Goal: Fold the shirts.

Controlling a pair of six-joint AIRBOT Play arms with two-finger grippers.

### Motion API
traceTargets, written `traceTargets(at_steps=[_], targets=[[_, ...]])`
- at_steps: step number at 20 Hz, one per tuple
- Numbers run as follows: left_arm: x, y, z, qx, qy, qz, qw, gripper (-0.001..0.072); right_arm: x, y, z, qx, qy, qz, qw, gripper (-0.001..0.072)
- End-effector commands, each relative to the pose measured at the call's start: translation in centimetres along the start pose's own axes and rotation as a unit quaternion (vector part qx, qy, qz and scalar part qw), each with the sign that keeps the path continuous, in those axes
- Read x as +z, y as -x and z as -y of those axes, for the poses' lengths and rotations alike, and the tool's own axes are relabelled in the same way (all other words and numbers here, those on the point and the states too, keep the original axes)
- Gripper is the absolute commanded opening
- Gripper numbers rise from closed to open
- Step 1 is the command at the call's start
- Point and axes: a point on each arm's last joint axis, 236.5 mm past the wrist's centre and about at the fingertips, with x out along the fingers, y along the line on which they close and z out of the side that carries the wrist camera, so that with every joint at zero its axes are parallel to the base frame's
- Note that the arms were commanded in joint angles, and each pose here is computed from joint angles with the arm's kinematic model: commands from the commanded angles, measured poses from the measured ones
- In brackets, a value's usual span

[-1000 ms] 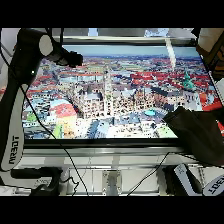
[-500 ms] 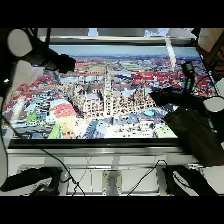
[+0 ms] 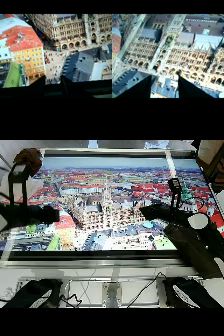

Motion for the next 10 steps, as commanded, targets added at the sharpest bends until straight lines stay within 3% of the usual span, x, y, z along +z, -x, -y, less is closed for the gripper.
traceTargets(at_steps=[1, 10], targets=[[-2.5, -0.9, -0.8, 0.004, 0.039, -0.002, 0.999, 0.021, 0.0, -0.1, -0.3, 0.003, -0.014, 0.0, 1.0, 0.0357], [2.1, -0.4, 0.9, -0.038, 0.056, 0.093, 0.993, 0.0215, 1.1, 0.1, -2.7, 0.055, -0.076, 0.02, 0.995, 0.0356]])
